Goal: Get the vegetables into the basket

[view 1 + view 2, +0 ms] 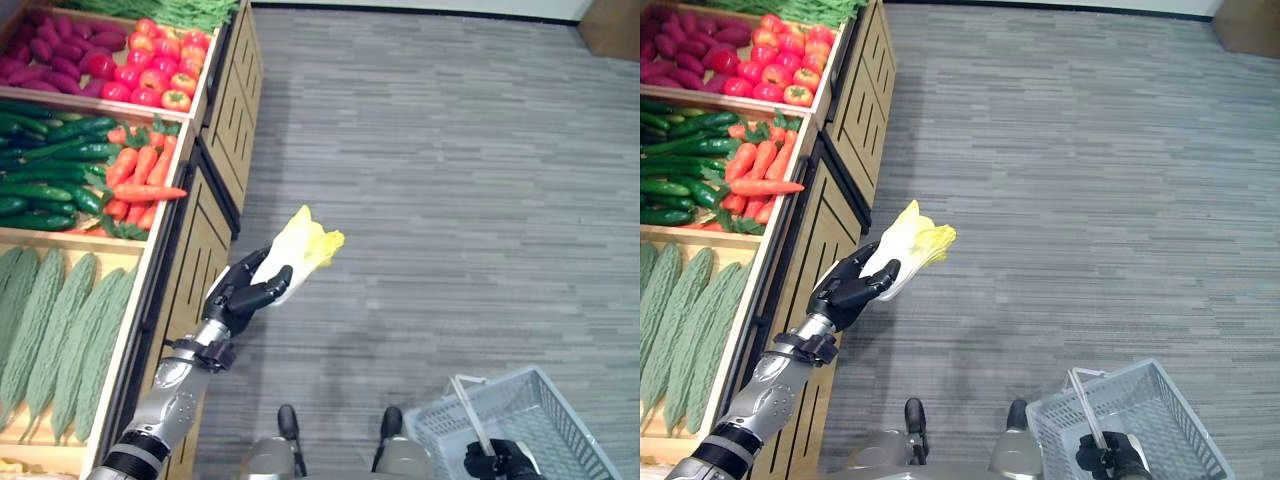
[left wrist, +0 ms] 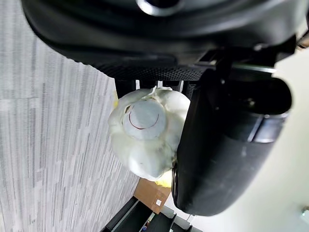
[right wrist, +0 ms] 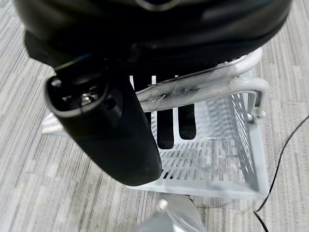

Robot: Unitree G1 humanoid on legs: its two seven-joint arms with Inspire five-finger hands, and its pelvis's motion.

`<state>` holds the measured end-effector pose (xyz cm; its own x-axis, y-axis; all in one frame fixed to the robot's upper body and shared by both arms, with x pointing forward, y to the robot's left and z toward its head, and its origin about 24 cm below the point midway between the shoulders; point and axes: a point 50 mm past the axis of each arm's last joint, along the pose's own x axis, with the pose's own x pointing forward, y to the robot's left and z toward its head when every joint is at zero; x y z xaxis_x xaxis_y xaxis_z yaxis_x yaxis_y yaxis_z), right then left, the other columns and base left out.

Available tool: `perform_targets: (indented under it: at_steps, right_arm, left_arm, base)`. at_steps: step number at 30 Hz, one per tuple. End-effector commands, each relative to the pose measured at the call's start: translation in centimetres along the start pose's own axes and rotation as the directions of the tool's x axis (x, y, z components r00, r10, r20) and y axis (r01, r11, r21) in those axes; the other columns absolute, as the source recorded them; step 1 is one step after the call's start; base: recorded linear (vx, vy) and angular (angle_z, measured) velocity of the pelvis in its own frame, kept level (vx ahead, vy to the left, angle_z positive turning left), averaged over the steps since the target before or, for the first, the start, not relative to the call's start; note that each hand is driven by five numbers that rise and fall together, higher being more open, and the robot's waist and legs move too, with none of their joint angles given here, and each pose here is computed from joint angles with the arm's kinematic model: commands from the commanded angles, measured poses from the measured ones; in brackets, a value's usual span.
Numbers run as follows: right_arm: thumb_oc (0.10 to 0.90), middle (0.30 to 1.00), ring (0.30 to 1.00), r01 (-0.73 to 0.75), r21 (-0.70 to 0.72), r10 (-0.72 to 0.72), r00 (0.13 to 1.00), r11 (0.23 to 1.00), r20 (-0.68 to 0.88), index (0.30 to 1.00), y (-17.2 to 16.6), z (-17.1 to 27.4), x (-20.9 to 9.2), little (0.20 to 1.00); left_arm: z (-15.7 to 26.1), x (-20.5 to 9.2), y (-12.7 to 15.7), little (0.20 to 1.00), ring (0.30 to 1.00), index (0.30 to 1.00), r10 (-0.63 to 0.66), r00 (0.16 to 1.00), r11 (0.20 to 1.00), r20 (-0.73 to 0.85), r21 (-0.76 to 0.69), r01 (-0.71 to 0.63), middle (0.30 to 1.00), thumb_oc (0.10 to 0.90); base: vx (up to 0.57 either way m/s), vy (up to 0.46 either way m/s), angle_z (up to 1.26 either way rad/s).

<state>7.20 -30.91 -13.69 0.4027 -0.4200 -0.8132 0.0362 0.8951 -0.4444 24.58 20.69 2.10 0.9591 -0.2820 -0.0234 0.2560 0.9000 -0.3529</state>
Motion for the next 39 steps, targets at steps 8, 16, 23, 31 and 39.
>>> perform_targets:
  at_steps: [8,16,23,31,39]
  right_arm:
    - [0.4,0.3,0.3,0.099,-0.071,-0.092,0.99,0.993,0.102,0.3,-4.1,1.8,0.1,0.3]
    - [0.4,0.3,0.3,0.286,-0.32,-0.13,0.893,0.903,0.43,0.3,-10.7,11.1,-1.0,0.3]
    - [0.4,0.3,0.3,0.408,-0.312,-0.091,0.719,0.858,0.689,0.3,-12.3,19.4,-4.1,0.3]
    - [0.4,0.3,0.3,0.45,-0.288,-0.027,0.574,0.845,0.819,0.3,-12.2,24.9,-7.0,0.3]
    - [0.4,0.3,0.3,0.541,-0.297,0.06,0.412,0.787,0.909,0.3,-11.3,31.5,-10.5,0.3]
  left_arm:
    - [4.6,1.2,-2.7,0.3,0.3,0.3,-0.18,0.96,0.983,0.216,0.08,0.166,0.3,0.4]
    - [5.3,1.8,-4.0,0.3,0.3,0.3,-0.323,0.939,0.921,0.117,0.267,0.284,0.3,0.4]
    - [6.1,2.8,-5.5,0.3,0.3,0.3,-0.375,0.921,0.854,0.108,0.427,0.298,0.3,0.4]
    - [7.6,4.0,-8.2,0.3,0.3,0.3,-0.518,0.853,0.704,0.068,0.6,0.38,0.3,0.4]
    - [9.5,5.4,-13.3,0.3,0.3,0.3,-0.713,0.701,0.42,0.016,0.811,0.408,0.3,0.4]
  base:
    - [0.02,-0.146,-0.07]
    - [0.02,-0.11,0.06]
    - [0.02,-0.028,-0.06]
    - [0.0,0.0,0.0]
    - [0.0,0.0,0.0]
